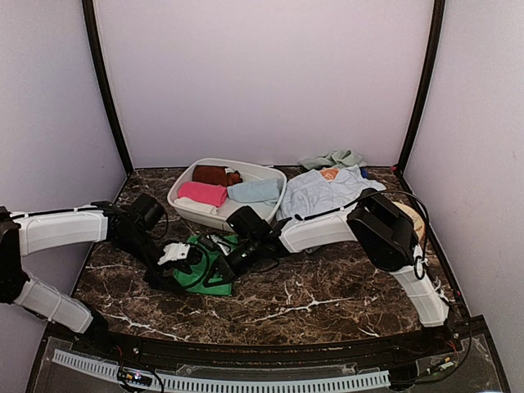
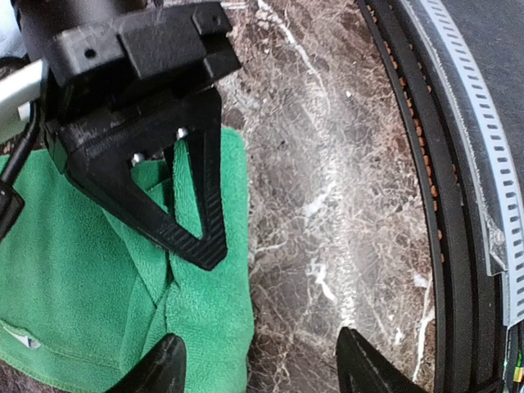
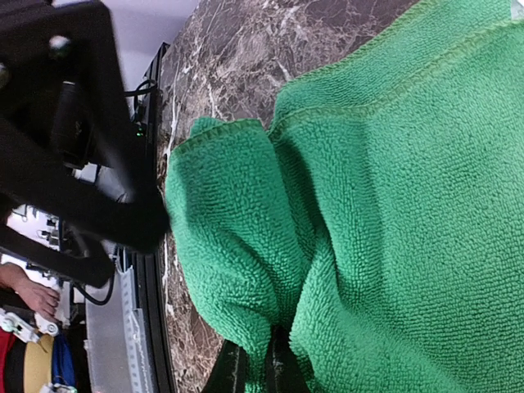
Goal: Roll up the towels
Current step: Roll the towel at the center of the board.
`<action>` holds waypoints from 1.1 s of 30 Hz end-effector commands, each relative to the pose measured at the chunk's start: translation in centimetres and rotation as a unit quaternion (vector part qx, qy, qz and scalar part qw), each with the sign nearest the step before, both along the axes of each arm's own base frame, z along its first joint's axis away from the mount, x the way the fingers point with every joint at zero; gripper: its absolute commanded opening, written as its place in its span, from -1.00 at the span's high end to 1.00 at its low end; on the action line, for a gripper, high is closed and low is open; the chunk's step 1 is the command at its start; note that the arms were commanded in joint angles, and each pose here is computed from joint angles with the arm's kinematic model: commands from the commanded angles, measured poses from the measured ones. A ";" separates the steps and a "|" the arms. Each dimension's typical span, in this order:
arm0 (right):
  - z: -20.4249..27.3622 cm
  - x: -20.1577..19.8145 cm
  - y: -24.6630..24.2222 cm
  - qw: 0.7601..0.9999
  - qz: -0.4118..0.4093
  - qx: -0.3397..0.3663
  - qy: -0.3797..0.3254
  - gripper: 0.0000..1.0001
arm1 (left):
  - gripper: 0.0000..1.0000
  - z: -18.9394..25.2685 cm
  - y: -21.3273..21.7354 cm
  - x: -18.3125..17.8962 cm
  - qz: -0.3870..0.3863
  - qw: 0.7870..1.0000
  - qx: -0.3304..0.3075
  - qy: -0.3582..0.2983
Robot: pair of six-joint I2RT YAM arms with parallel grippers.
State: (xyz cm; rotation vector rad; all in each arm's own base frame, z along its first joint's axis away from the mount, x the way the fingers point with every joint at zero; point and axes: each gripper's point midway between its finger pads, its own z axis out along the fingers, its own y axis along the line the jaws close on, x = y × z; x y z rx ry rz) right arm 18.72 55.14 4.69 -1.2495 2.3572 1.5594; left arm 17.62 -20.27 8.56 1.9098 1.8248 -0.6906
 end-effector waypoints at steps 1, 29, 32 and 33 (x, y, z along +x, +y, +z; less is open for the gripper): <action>-2.0 0.2 -0.4 0.999 -0.014 -0.018 0.043 1.00 | -0.23 -2.2 0.3 1.5 0.009 0.999 0.032 -0.013; 8.2 6.7 -10.3 0.941 -0.199 0.013 -0.272 -0.99 | 1.00 -3.0 1.1 -1.5 0.046 0.981 0.063 0.177; 12.1 9.2 -14.7 0.867 -0.297 0.004 -0.401 -1.00 | 1.00 -3.3 1.5 -1.7 0.051 0.978 0.072 0.191; 14.3 10.7 -16.9 0.825 -0.370 0.012 -0.427 -1.00 | 1.00 -3.5 1.6 -1.7 0.052 0.976 0.076 0.198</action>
